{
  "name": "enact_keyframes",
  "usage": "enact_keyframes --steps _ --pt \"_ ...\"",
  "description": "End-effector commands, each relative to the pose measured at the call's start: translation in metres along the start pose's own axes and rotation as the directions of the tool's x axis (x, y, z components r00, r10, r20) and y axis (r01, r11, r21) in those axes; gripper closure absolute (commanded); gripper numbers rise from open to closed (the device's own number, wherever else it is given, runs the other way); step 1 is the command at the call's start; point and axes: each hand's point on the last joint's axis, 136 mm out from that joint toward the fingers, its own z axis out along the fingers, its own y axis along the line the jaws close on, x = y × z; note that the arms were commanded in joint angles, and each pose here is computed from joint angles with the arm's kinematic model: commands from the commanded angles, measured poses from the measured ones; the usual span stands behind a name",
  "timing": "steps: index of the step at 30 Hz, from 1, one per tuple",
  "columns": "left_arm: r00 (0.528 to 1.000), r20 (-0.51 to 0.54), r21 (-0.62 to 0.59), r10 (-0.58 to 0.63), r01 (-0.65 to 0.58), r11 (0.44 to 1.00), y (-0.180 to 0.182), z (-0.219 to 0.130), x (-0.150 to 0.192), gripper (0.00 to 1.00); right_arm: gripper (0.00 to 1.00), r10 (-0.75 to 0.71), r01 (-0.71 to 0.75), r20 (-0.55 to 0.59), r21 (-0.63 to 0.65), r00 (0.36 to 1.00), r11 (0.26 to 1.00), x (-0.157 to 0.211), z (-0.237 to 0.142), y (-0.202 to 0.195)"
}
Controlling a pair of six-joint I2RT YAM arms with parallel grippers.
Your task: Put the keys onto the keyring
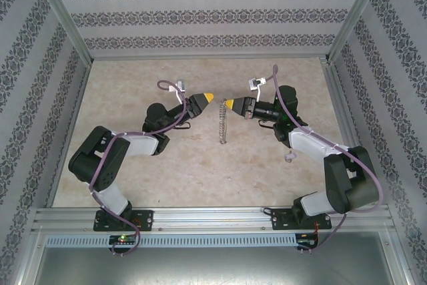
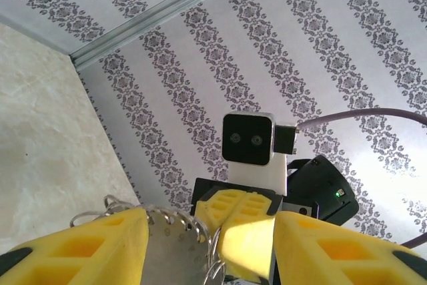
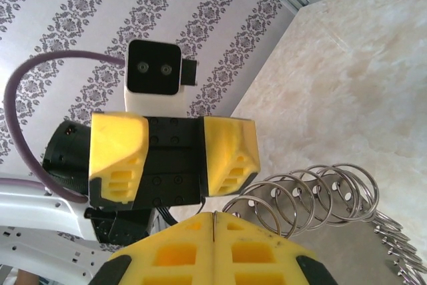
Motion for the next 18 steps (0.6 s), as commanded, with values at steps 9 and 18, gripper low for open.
enact_keyframes --steps 9,18 --pt "1.000 0.025 0.067 0.013 -0.015 0.998 -0.021 0.003 0.012 0.48 1.00 -0.037 0.040 0.073 -0.034 0.997 0.999 -0.032 0.002 0.017" --pt "1.000 0.010 0.088 0.016 -0.017 0.996 -0.029 0.011 0.021 0.48 1.00 -0.036 0.041 0.091 -0.050 0.995 0.998 -0.039 0.004 0.020"
